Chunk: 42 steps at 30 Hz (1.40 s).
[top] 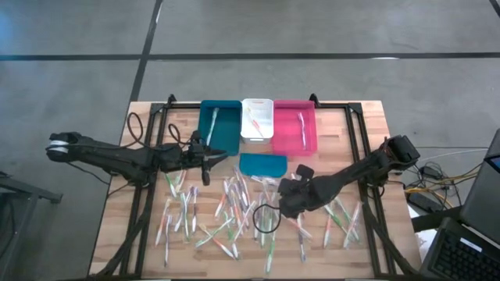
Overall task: Pick & Place Toothbrushes
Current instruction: Put the purple toothbrush into the pink bin
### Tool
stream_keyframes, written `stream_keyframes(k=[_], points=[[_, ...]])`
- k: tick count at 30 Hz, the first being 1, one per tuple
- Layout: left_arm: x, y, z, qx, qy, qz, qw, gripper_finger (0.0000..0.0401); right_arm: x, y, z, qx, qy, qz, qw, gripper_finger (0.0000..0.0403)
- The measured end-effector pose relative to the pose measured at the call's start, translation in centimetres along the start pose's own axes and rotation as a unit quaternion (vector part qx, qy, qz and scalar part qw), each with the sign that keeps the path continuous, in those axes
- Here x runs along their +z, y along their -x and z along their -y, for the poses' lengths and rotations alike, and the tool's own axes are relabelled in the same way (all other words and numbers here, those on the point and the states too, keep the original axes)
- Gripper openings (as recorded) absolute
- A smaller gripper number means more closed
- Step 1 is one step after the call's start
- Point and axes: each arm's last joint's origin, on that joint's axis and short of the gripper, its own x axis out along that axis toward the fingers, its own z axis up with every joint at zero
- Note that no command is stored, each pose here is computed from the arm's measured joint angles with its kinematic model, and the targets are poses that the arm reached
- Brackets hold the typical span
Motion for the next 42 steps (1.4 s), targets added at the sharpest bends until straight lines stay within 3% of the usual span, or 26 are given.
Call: stream_keyframes(k=[8,16,21,28,42], points=[[0.0,0.0,0.0,0.0,0.0,0.0,1.0,0.008,1.2,2.9,0.8,-0.036,0.027,-0.03,0.999,0.0008],[0.0,0.0,0.0,0.0,0.0,0.0,1.0,0.0081,1.9,5.7,2.8,-0.138,0.022,-0.013,0.99,0.0008],[0.0,0.0,0.0,0.0,0.0,0.0,1.0,0.0081,1.9,7.3,5.4,-0.208,-0.057,0.003,0.976,0.0008],[0.0,0.0,0.0,0.0,0.0,0.0,1.0,0.0081,2.9,7.4,9.9,-0.232,-0.197,0.011,0.953,0.0008],[0.0,0.0,0.0,0.0,0.0,0.0,1.0,0.008,5.4,3.5,17.0,-0.305,-0.313,-0.051,0.898,0.0008]])
